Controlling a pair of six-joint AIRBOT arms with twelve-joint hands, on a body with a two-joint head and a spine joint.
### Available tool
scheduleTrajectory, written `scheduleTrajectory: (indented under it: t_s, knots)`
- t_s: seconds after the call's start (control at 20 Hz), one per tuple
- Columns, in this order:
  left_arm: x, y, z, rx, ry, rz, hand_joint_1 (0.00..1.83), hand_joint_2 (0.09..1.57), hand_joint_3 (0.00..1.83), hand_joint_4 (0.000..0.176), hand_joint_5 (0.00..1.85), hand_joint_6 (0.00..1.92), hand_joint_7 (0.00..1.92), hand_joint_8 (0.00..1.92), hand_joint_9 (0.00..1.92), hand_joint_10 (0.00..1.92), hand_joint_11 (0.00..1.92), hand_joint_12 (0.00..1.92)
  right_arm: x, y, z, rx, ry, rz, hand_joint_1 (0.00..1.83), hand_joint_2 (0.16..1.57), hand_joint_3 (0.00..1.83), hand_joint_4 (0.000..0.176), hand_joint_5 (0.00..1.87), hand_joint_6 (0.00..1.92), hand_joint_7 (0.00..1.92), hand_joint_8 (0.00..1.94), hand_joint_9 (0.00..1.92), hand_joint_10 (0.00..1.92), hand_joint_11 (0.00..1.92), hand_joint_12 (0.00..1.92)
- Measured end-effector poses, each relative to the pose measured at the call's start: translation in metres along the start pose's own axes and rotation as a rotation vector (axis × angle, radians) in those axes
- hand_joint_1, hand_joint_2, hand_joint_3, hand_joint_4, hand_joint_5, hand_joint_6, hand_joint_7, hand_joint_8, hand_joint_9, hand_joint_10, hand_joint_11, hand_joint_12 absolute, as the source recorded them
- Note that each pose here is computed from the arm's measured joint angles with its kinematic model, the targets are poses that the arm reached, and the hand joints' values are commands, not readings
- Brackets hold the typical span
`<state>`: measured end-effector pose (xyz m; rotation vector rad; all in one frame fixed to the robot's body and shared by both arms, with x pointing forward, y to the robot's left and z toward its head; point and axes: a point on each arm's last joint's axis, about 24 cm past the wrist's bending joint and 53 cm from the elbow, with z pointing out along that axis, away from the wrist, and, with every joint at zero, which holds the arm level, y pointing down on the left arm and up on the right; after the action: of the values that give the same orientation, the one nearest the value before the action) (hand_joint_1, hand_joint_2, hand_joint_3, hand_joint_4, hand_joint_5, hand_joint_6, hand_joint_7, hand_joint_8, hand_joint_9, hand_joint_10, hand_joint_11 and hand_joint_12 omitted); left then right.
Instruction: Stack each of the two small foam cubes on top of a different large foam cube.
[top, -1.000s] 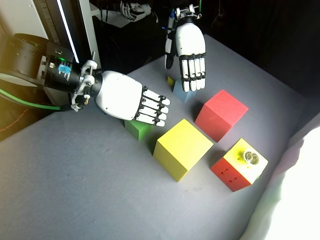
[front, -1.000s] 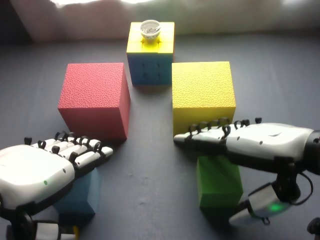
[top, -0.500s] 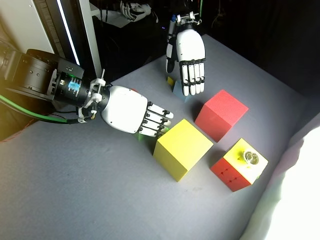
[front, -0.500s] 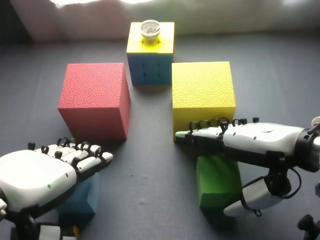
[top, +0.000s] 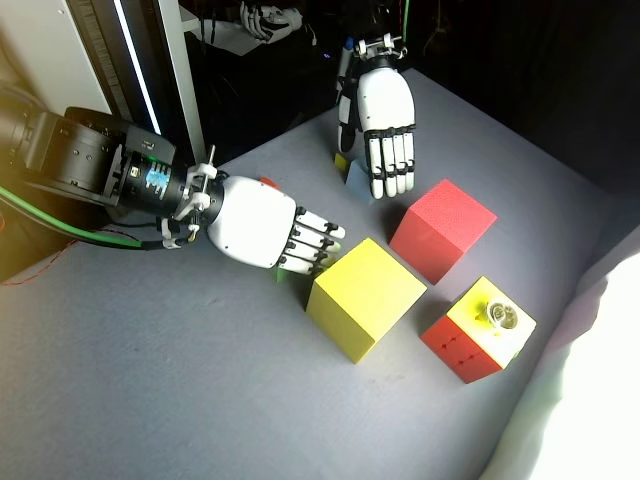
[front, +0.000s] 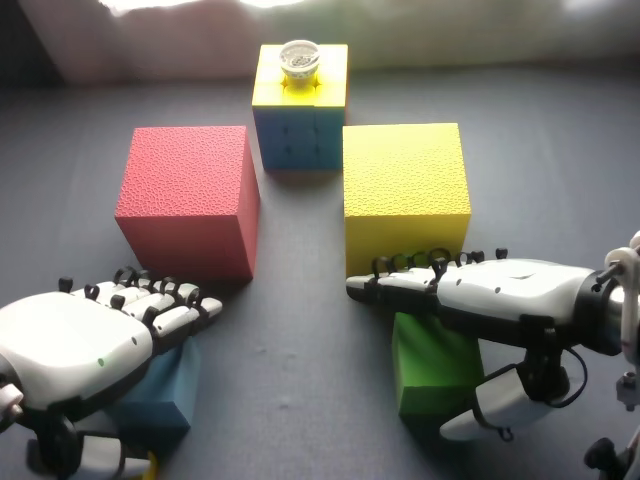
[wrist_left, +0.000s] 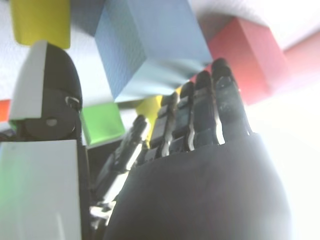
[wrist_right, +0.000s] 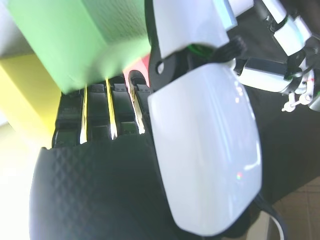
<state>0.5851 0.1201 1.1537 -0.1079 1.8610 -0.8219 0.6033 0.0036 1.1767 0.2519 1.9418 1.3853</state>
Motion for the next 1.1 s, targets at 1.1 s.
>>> scheduleTrajectory:
  t_s: [1.1]
  knots:
    - [-0.006, 0.01, 0.01, -0.018, -0.016, -0.011, 1.09, 1.06, 0.0, 0.0, 0.0, 0.0, 0.0, 0.0, 0.02, 0.0, 0.09, 0.01, 0.009, -0.008, 0.002, 0.007, 0.005, -0.008, 1.34, 0.99, 0.01, 0.0, 0.0, 0.0, 0.0, 0.0, 0.0, 0.0, 0.0, 0.0]
